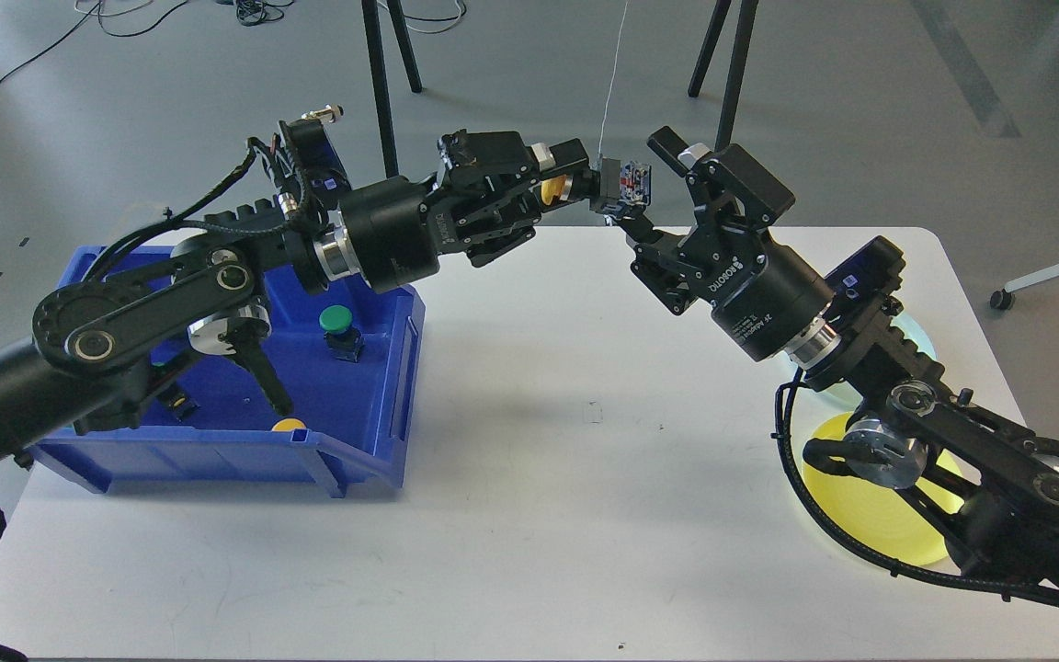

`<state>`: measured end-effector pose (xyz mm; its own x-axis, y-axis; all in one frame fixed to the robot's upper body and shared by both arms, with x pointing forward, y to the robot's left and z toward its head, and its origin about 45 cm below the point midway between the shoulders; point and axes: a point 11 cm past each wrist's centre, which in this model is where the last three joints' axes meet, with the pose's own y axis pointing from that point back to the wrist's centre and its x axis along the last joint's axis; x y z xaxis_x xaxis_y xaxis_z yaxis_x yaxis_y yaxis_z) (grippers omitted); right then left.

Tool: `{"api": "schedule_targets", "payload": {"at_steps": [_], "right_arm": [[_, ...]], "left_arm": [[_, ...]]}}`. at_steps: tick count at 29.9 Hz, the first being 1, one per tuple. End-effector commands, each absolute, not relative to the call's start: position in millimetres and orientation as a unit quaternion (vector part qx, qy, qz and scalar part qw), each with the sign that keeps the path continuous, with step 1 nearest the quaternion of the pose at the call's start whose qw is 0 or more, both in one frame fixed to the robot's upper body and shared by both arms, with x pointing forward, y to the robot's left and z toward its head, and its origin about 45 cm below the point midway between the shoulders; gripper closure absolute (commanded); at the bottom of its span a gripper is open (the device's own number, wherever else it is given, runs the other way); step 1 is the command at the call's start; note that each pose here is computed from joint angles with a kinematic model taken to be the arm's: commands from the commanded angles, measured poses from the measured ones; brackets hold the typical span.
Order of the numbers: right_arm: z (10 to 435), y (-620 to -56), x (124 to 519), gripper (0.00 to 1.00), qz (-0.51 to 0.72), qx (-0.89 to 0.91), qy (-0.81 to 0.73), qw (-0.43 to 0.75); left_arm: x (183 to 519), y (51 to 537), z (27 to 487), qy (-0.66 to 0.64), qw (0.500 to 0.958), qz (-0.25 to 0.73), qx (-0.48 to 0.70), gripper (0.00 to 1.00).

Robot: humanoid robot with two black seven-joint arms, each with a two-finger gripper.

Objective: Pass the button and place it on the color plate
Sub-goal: 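Reach the right gripper to the left gripper and grasp the yellow button, then open the left gripper and carry the button with the right gripper to the yellow plate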

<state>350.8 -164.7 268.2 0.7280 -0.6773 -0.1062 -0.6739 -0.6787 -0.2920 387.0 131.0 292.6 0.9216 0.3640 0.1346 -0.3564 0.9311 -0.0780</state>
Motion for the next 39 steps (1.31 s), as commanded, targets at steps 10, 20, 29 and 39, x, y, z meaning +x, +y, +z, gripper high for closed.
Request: {"api": "schedule_targets", "payload": {"at_steps": [10,20,29,39], "right_arm": [[263,-148,352,0.35,-0.003,-0.926,0.349,0.146],[260,-150,357,0.93,-0.002,-0.921,0.362,0.144],[256,-153,354,1.0,0.001,-0.922,0.361,0.139],[212,-208,338,1.0,0.052,-0.877,0.461,0.128]], "left_arm": [[387,131,292,-0.073,0.98,0.184,-0.026,0.95],[387,131,292,-0.073,0.98,0.184,-0.026,0.93],[388,130,294,-0.068,0.98,0.186,-0.032,0.19],[389,132,295,-0.066,0.979,0.189,-0.034,0.15]]}}
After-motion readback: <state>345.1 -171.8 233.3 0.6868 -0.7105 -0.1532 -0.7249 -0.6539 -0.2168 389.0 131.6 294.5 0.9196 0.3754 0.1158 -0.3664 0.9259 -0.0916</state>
